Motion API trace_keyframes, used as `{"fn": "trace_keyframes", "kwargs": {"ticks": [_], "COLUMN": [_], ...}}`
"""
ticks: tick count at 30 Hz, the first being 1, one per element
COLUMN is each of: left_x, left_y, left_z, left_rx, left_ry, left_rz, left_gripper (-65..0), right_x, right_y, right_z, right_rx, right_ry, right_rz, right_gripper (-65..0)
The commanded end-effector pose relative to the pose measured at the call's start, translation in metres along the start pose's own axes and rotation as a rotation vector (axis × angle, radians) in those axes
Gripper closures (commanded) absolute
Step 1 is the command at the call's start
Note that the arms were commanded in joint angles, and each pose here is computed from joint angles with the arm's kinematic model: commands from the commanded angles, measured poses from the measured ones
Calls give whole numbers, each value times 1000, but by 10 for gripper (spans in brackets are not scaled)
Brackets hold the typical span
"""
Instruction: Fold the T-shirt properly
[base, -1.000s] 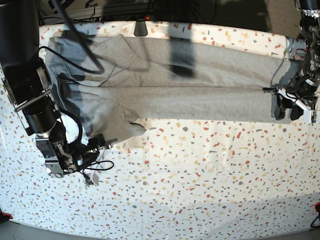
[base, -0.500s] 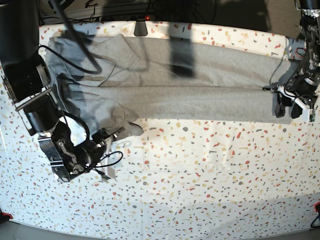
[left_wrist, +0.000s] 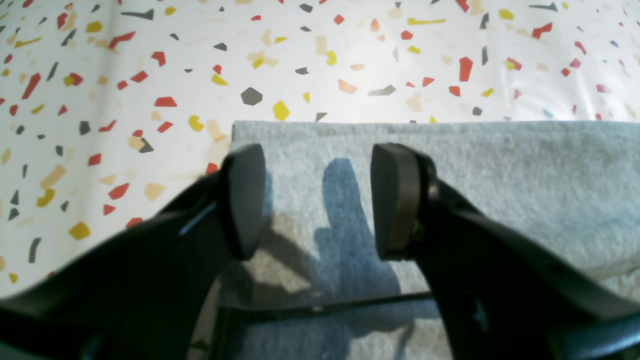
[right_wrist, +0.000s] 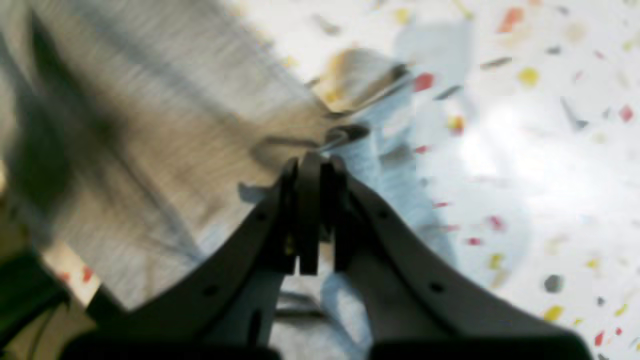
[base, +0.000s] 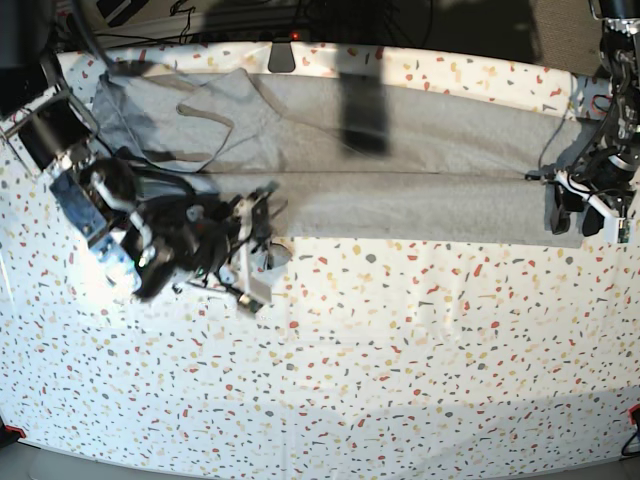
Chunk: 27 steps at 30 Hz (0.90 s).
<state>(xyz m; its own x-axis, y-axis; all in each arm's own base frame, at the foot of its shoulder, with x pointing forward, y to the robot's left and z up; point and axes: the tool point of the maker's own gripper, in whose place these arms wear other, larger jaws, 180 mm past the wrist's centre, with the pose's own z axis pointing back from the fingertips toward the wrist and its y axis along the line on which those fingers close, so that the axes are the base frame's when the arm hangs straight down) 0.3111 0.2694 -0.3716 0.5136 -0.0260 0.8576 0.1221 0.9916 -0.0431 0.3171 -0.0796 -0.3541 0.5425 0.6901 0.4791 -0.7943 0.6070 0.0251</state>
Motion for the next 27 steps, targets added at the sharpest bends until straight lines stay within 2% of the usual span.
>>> {"fn": "trace_keyframes", "kwargs": {"ticks": [1,7,11,19,24,26,27], "left_x": [20,19,19,20,20,20,20], "left_y": [5,5,5,5,5,5,5], "left_z": [2,2,2,2,2,2,2], "left_rx": [1,1,2,1,2,2,2], "left_ry": [-55,-51,-51,-55,-56,-55,-56], "left_rz": [-17,-16,-17,-17,-17,-17,-18], "left_gripper": [-331,-331,-331,-331,-331,-331,-331], "right_x": [8,-10,-23,-36,-23,-19,-16], "right_y": [0,69,103,116,117,116,116], "right_z": [10,9,8,2,3,4,5], "right_rx": [-24,61,126,121,122,120,118], "right_ry": [-37,-60,-69,-82,-147,-168,-175], "right_rz": [18,83,82,84,81,83,86], "right_gripper": [0,0,0,-1,-277,-333,-337]}}
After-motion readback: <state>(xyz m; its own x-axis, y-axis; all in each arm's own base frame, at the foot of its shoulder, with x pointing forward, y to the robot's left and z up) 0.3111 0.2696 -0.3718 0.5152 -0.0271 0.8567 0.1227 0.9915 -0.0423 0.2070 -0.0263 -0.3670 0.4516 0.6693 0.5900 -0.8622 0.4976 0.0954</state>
